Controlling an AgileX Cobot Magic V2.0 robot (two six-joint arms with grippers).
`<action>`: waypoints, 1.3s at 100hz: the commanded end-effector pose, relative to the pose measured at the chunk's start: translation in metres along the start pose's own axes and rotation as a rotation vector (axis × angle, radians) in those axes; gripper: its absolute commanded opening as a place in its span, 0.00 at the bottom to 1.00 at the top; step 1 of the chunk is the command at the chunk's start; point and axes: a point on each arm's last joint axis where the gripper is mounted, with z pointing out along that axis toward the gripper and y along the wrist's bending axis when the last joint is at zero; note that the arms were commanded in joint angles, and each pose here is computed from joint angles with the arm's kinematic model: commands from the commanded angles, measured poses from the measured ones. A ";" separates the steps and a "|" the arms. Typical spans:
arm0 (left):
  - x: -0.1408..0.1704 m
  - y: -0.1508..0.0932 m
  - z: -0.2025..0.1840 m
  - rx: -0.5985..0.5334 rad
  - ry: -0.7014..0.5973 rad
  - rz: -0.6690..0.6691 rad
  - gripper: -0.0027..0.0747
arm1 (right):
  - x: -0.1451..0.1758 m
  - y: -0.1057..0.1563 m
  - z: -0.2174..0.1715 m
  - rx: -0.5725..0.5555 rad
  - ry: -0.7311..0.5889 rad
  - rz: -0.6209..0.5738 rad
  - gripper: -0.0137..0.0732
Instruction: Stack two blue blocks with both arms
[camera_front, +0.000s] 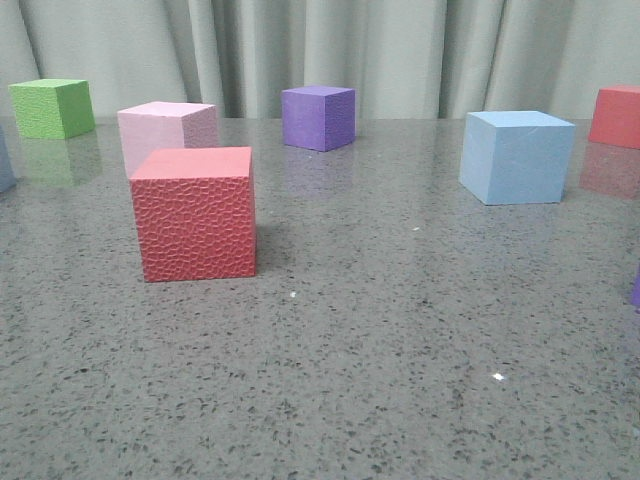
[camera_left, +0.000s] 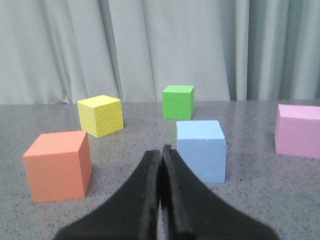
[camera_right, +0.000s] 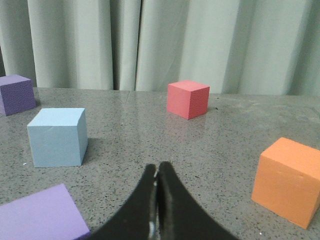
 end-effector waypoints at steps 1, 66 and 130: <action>-0.034 -0.001 0.002 0.001 -0.081 -0.017 0.01 | -0.030 0.002 0.000 -0.005 -0.027 0.029 0.08; -0.134 -0.010 0.052 0.048 0.177 -0.138 0.01 | -0.105 0.009 0.042 -0.004 0.279 0.077 0.08; -0.129 -0.010 0.061 0.047 0.235 -0.137 0.84 | -0.105 0.007 0.042 0.008 0.277 0.046 0.78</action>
